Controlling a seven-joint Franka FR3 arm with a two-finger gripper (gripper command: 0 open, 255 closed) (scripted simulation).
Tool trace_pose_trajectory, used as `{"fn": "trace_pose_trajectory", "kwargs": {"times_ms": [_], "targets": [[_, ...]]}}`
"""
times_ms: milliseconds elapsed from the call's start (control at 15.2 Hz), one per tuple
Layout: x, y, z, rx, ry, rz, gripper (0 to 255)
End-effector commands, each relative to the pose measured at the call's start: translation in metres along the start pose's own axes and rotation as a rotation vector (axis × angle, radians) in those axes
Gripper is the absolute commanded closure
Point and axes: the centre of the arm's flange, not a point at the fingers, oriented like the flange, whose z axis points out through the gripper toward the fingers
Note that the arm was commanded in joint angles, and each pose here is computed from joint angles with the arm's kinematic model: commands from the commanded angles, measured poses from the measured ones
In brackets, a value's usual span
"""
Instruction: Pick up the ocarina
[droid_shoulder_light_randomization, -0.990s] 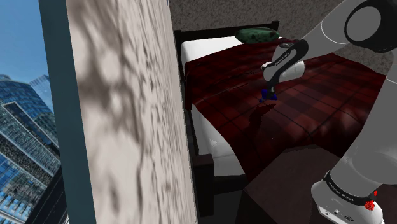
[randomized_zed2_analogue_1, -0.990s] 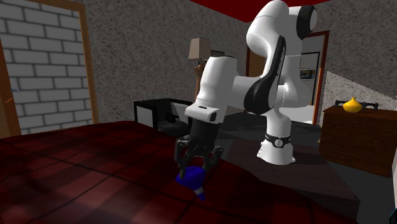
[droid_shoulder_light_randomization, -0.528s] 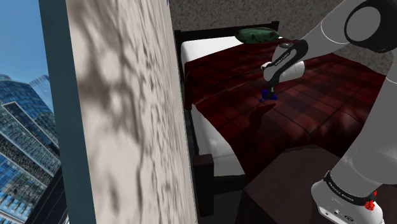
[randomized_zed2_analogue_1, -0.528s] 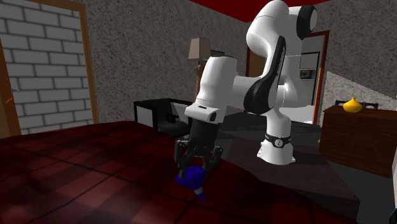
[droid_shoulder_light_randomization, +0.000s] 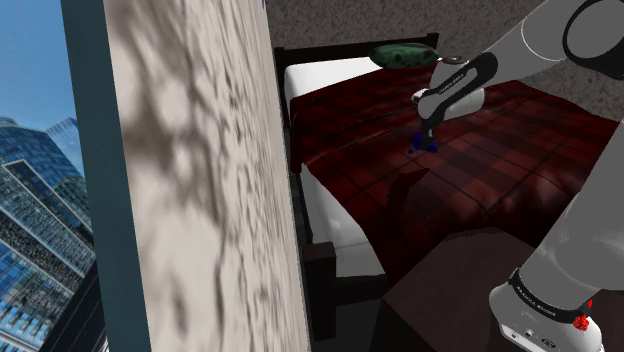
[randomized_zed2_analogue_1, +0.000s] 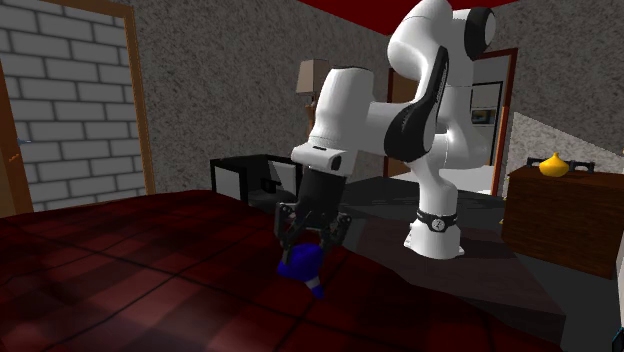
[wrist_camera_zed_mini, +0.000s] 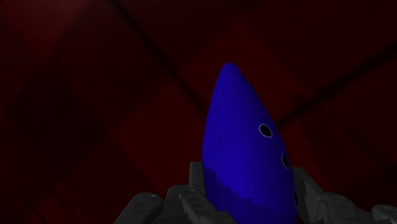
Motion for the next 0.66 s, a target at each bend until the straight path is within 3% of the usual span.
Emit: {"fn": "trace_pose_trajectory", "kwargs": {"times_ms": [0, 594], "targets": [[0.000, 0.003, -0.009, 0.000, 0.000, 0.000, 255], [0.001, 0.014, -0.046, 0.000, 0.000, 0.000, 255]]}}
